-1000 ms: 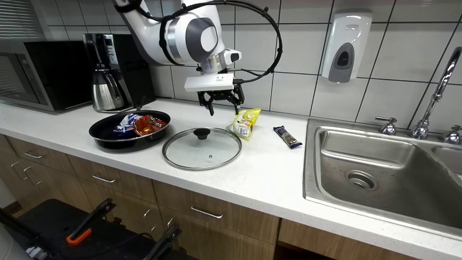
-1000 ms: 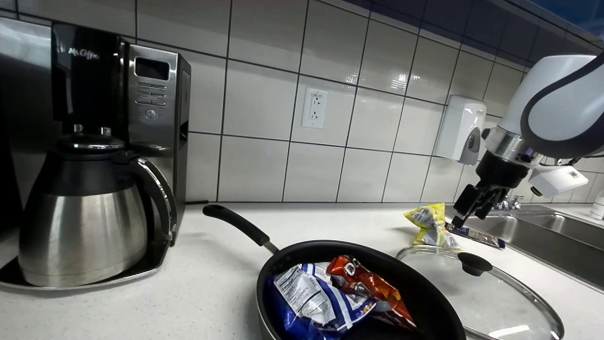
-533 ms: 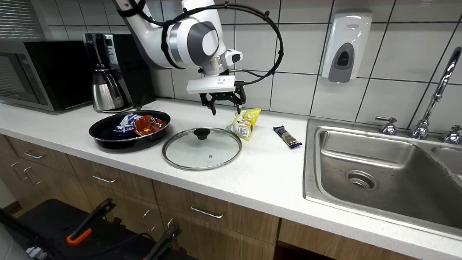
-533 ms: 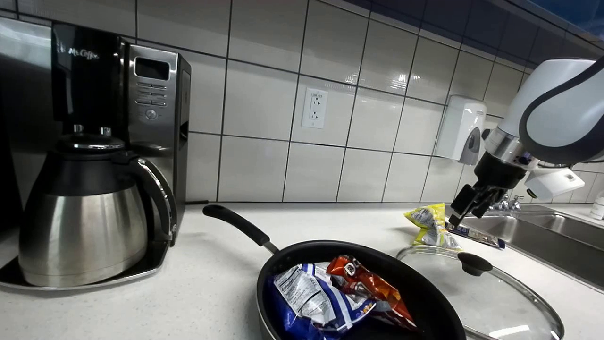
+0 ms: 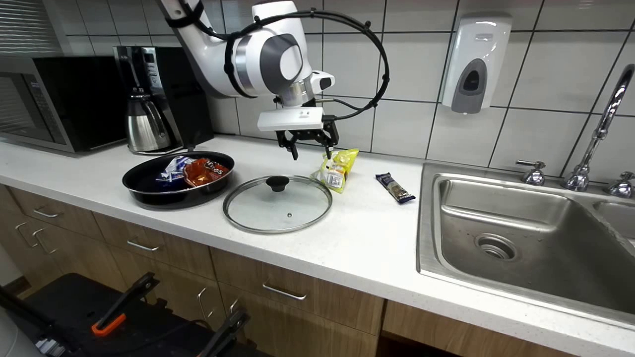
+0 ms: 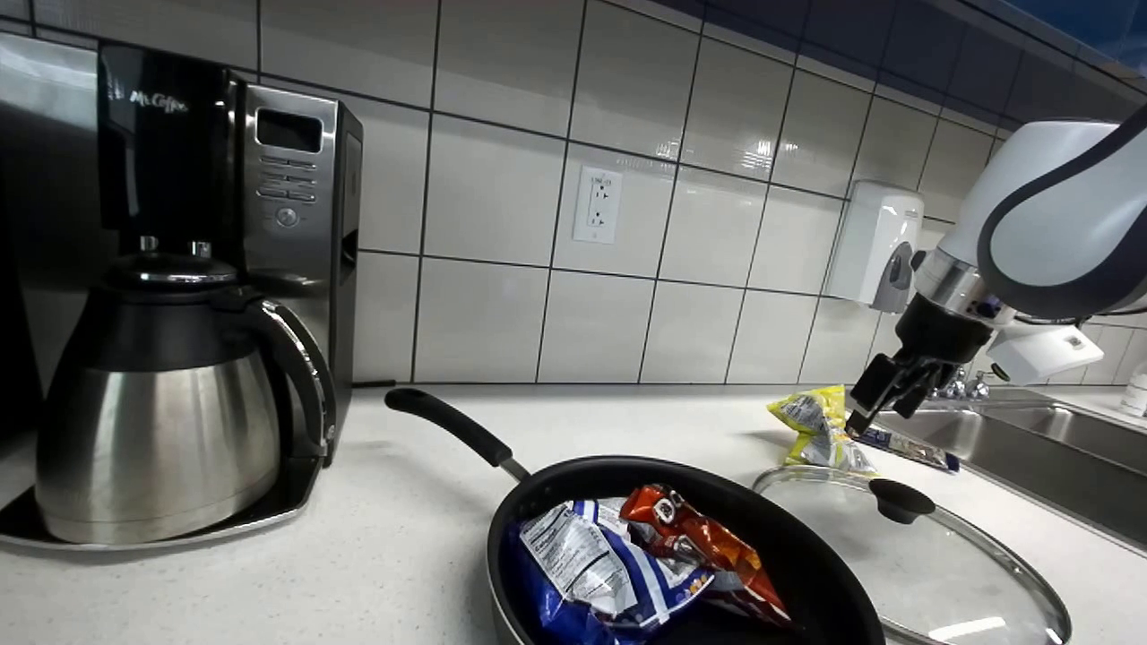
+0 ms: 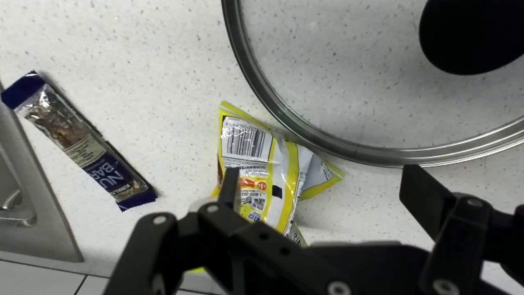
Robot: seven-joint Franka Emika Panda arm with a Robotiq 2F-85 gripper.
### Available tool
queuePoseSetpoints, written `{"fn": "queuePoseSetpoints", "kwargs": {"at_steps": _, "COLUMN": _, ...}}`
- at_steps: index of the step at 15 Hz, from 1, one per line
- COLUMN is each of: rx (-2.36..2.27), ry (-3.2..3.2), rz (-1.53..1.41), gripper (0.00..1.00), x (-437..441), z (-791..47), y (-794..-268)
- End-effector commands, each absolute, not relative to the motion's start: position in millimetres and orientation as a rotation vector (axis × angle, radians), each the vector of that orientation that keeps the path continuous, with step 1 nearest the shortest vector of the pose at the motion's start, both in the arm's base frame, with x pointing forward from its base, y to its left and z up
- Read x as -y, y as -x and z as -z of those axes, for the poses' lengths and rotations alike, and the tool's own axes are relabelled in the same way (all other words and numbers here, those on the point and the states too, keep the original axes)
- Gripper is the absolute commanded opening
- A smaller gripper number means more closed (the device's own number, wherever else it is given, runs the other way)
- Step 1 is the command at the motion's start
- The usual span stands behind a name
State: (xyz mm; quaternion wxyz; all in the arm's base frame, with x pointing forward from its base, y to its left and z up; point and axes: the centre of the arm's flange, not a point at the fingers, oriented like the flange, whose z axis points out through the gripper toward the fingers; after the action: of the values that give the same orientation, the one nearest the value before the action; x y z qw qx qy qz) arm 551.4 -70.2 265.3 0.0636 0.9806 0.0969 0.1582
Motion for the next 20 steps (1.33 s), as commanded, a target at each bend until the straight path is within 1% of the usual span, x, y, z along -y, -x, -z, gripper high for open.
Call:
{"fn": "queuePoseSetpoints", "kwargs": {"at_steps": 1, "rx": -0.234, "ry": -2.955, "rz": -0.502, "gripper": 1.00, "x": 70, "z": -260, "y": -573}}
{"fn": "queuePoseSetpoints", "kwargs": {"at_steps": 11, "rx": -0.075, "ry": -2.938, "rz": -0.515, "gripper": 1.00, "x": 65, "z": -243, "y": -608}}
{"fn": "queuePoseSetpoints", "kwargs": {"at_steps": 20, "rx": 0.012, "ry": -2.931, "rz": -0.511, "gripper": 1.00, "x": 58, "z": -230, "y": -619}}
